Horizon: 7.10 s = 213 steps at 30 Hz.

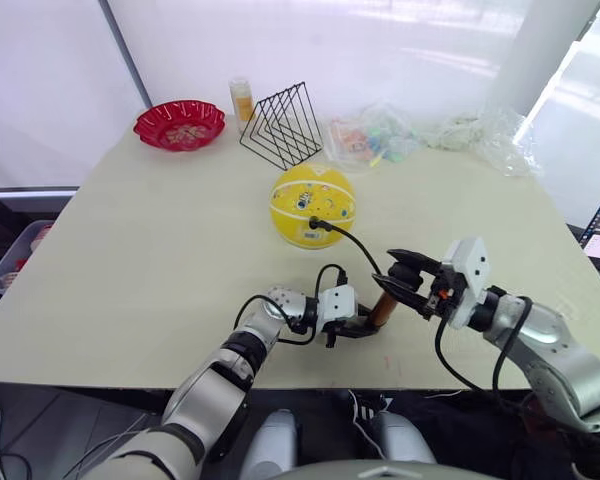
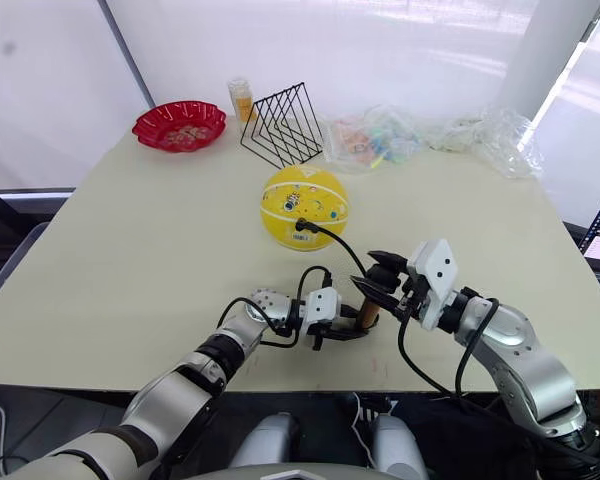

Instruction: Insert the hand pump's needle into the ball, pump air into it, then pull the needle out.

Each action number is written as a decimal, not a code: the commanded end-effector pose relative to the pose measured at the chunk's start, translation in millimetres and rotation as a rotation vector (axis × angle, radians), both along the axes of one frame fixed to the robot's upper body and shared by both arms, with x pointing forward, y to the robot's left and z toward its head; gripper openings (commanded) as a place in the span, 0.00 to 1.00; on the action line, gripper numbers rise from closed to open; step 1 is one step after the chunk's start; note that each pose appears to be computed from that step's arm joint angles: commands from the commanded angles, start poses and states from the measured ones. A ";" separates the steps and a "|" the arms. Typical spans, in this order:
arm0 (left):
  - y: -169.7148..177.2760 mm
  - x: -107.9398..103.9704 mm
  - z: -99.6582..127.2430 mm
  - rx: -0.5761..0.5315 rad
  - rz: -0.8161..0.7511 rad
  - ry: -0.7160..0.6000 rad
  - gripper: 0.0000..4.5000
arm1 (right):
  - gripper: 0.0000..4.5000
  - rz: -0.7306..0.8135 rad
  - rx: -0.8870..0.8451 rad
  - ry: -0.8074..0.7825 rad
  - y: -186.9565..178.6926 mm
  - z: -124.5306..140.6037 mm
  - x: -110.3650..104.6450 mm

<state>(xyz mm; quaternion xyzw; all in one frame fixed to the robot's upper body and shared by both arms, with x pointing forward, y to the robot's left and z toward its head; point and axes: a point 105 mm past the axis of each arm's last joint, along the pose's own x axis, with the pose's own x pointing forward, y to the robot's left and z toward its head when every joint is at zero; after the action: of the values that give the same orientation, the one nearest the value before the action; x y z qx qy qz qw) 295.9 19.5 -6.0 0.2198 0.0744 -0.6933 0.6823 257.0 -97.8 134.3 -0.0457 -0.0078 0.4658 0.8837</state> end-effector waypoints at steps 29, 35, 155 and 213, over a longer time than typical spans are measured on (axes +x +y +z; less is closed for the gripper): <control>49.9 -24.7 -61.5 0.253 0.076 0.190 0.25 | 0.45 -0.008 0.058 -0.155 -32.1 120.3 -3.3; 48.3 -22.4 -58.7 0.238 0.082 0.178 0.25 | 0.45 0.024 -0.054 -0.083 -25.3 100.8 -7.0; 48.8 -14.9 35.9 -0.215 0.073 0.081 1.00 | 0.45 0.013 -0.030 0.069 -17.0 3.0 -0.9; 121.3 -47.8 160.0 -0.357 0.171 -0.020 1.00 | 0.44 -0.146 -0.687 -0.646 -84.3 55.7 50.5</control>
<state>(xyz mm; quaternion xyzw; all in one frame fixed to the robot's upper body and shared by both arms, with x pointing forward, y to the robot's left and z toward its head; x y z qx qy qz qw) 251.3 142.1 143.4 0.0918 -0.0167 -0.6334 0.7682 309.4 -181.5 176.5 -0.4511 -0.0953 0.3502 0.8154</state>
